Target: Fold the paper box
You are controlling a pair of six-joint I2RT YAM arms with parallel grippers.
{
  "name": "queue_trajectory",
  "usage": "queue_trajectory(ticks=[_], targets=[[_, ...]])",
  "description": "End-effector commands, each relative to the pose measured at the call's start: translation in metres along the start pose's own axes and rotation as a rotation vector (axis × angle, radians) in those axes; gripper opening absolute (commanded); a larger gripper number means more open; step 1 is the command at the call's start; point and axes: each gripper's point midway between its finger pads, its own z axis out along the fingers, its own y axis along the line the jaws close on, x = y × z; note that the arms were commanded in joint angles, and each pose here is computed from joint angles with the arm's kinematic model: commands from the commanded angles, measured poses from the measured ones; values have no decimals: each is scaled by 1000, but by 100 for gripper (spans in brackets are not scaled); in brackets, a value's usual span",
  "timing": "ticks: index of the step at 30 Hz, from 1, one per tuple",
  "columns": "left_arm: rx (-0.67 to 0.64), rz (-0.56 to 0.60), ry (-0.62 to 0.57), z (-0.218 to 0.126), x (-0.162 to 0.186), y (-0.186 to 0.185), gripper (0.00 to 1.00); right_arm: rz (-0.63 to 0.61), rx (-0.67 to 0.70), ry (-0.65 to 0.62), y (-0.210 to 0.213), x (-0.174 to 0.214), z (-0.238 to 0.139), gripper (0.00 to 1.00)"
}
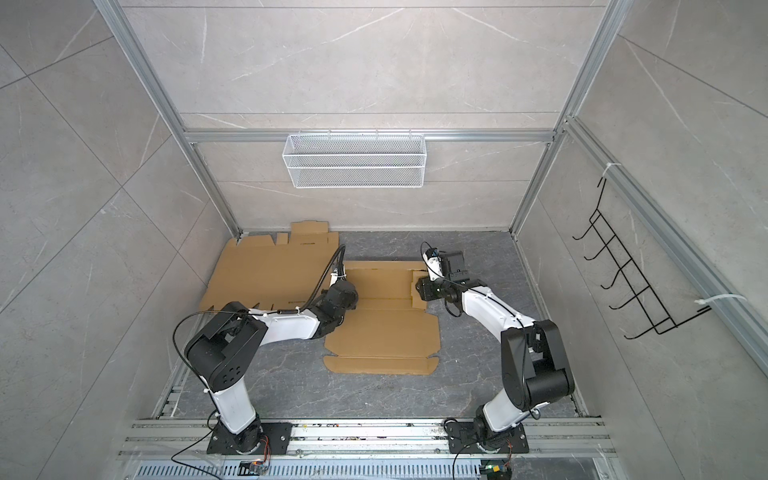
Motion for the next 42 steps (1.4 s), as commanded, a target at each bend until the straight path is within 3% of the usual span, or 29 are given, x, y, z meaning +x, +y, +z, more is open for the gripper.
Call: queue_trajectory(ticks=[1,21,33,39,42], targets=[[17,96,143,4,42,0,0,-77,61,-115,-2,-23,2,51],[25,55,138,-2,32,-1,0,-68,370,-139,-26,-16,8,24],[112,-31,175,-25,6,-16,0,-179,883,-23,-56,-13,-21,8],[145,-26,196,-38,-9,-20,0,-228,976,-14,-58,-19,-33,3],[170,-41,188,-43,-16,-24,0,-215,915,-15,-51,-18,-30,5]])
